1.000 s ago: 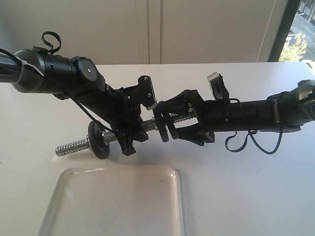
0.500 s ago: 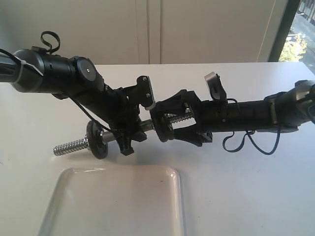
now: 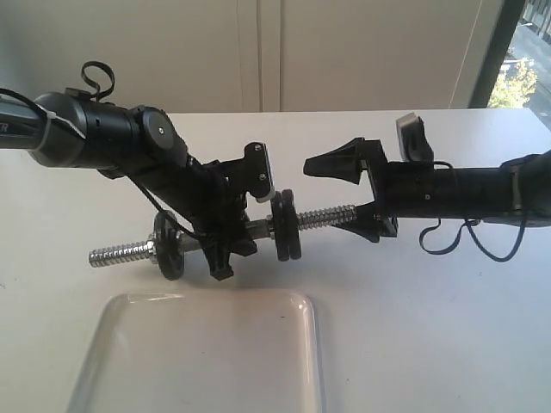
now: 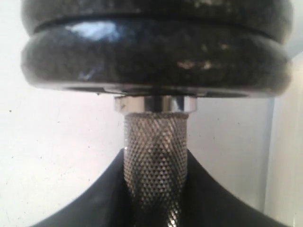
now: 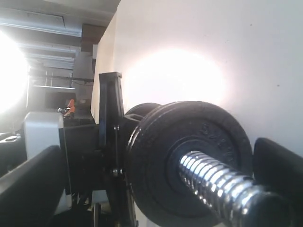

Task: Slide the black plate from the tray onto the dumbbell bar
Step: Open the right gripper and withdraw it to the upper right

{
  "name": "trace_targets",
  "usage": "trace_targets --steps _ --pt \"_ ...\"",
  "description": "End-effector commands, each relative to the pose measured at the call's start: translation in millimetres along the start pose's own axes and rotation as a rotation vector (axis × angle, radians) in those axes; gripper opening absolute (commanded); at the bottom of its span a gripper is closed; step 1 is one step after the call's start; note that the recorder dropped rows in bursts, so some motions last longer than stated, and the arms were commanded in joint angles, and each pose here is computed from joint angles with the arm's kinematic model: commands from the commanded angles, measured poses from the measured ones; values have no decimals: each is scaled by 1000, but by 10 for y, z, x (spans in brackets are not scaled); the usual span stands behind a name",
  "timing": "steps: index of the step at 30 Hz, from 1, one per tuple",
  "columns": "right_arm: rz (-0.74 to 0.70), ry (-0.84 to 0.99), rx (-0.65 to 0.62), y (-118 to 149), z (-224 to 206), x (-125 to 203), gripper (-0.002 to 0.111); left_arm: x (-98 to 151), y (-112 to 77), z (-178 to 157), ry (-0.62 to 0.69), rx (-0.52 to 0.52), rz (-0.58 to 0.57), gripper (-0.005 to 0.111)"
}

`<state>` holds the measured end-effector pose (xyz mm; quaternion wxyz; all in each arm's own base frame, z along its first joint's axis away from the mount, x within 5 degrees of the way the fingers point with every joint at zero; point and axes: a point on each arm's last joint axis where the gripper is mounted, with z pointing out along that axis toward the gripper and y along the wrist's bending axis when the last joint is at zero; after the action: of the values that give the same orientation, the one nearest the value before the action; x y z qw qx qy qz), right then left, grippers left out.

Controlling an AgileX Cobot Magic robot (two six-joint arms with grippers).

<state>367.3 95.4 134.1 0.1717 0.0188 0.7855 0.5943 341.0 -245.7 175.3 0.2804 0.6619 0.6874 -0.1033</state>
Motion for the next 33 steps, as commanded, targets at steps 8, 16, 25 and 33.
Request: trace_targets --steps 8,16,25,33 --pt "4 -81 11 -101 -448 -184 105 -222 140 -569 -107 -106 -48 0" --pt "8 -107 32 -166 -614 -227 66 -187 146 -578 -98 -89 -49 0" --pt "-100 -124 26 37 -666 -266 14 -188 142 -577 -98 -85 -51 0" --pt "-523 -160 21 1104 -961 -44 0 -182 137 -560 -97 -77 -57 0"
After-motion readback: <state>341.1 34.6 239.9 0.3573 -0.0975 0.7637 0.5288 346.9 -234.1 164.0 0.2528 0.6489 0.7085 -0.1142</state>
